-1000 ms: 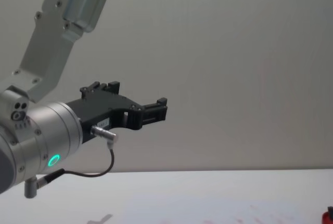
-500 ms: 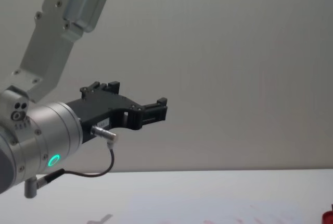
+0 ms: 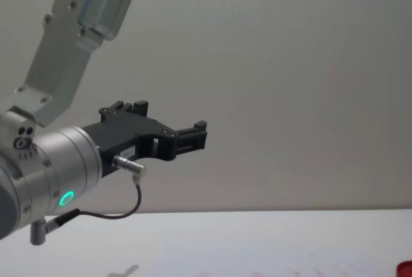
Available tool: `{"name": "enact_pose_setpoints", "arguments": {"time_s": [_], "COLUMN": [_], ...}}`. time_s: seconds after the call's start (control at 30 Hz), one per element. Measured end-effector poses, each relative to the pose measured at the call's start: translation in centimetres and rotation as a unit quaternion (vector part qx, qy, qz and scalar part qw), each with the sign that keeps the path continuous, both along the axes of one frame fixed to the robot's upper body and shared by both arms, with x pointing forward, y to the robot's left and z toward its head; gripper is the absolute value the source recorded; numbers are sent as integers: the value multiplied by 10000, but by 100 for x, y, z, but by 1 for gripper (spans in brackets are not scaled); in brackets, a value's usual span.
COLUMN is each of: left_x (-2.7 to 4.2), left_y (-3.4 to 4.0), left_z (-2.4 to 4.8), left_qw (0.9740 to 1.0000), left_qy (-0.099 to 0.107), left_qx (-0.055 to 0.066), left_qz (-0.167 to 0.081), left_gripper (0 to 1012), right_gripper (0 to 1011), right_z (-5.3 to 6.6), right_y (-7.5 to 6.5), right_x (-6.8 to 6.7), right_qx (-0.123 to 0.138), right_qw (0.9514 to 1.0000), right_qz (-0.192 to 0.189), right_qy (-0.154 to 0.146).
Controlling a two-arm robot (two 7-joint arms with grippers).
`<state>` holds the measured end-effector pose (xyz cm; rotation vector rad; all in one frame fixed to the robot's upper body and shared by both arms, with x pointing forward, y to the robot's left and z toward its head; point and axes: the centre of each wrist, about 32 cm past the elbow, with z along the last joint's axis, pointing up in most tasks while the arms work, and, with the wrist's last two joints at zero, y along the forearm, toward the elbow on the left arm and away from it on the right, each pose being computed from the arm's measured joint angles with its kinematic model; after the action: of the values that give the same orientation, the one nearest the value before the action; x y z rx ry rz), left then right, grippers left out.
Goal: Use the one hand to pick up the stamp and affix it onto the A4 paper.
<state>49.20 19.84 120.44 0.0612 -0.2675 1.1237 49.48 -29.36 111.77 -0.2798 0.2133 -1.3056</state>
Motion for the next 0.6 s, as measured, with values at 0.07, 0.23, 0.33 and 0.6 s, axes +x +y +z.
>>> {"name": "enact_pose_setpoints", "arguments": {"time_s": [0.07,0.23,0.33,0.6], "left_x": [0,0,0,0], "left_y": [0,0,0,0], "left_z": [0,0,0,0], "left_qw": [10000,10000,10000,10000], "left_qy": [0,0,0,0], "left_qx": [0,0,0,0], "left_qz": [0,0,0,0], "left_gripper": [1001,1001,1001,1001], "right_gripper": [220,220,220,220], "right_z": [4,52,107,246], "right_y": [2,17,43,190], "right_x": [1,16,35,131], "right_qx": [9,65,124,284], "right_qw": [10000,9999,9998,9985], "right_qz": [9,56,108,317], "right_qy": [-5,-70,-143,-337]}}
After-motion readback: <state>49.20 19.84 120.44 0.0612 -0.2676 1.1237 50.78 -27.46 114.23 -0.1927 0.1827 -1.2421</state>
